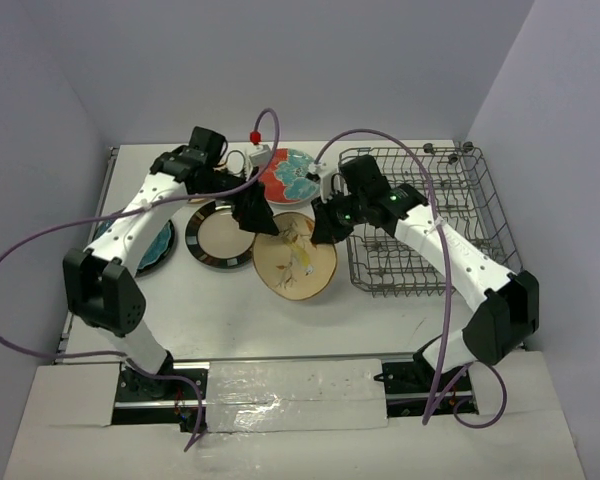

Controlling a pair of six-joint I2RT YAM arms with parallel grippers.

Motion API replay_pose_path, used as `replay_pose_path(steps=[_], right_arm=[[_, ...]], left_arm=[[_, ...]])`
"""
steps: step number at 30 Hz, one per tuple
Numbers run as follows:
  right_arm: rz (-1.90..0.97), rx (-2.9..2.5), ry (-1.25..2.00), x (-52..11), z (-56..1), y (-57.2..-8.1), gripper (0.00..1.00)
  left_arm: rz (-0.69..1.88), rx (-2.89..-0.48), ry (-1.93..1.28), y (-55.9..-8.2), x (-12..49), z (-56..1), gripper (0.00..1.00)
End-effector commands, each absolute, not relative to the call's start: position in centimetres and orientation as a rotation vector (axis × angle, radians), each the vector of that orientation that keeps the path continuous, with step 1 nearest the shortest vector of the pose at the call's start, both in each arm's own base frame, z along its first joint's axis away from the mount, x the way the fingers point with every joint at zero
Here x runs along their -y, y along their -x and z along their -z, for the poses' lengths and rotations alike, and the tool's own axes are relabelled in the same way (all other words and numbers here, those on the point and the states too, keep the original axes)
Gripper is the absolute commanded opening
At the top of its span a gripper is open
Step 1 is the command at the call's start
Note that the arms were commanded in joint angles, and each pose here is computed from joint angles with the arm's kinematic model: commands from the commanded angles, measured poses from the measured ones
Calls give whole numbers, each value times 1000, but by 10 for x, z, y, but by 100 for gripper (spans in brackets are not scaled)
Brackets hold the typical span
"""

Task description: Load the plates into the dish rack

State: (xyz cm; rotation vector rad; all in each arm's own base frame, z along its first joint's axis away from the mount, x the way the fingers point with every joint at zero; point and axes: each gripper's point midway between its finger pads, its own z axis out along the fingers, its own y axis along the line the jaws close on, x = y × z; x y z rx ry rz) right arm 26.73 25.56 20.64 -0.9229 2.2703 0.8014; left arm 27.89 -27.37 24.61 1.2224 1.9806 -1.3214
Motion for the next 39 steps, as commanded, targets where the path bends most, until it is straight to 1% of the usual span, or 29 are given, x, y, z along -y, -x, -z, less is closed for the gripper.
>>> replay_pose_path(steps=[1,3,5,6,7,8,11,12,13,15,18,22,28,32,39], right_arm=[[-630,-2098,627,-226,-274,-304,0],[-546,-2086,503,-198,-286,-318,0],[-488,-2050,387,-173,-307,-321,0],[-454,-2044,310,-157,-314,-326,0],[-424,-2024,265,-147,-324,-325,0],[-384,-2015,212,-136,-331,-326,0],[-159,-1988,4,-92,-344,-333,0],[-8,-1988,-112,-67,-340,-340,0],[62,-1998,-141,-58,-339,-342,0],[249,-2053,-143,-39,-328,-347,0],[412,-2102,-102,-37,-313,-352,0],[539,-2129,-93,-34,-302,-365,0],[595,-2166,-17,-44,-288,-378,0],[605,-2202,46,-59,-272,-383,0],[657,-2205,89,-70,-260,-389,0]], left_arm=[[1191,-1917,-988,-306,256,-293,99],[1119,-1879,-837,-326,232,-317,99],[1095,-1887,-702,-331,216,-332,99],[1054,-1880,-647,-340,207,-339,99],[959,-1906,-561,-353,196,-339,99],[924,-1922,-511,-356,191,-342,99],[810,-1946,-382,-367,174,-344,99],[775,-1948,-339,-373,169,-340,99],[697,-1958,-267,-381,158,-336,99],[643,-1966,-213,-387,149,-332,99],[564,-2031,-164,-397,139,-316,99],[521,-2063,-136,-399,132,-305,99],[478,-2050,-119,-396,124,-296,99],[440,-2072,-107,-398,118,-285,99],[417,-2106,-90,-400,111,-268,99]])
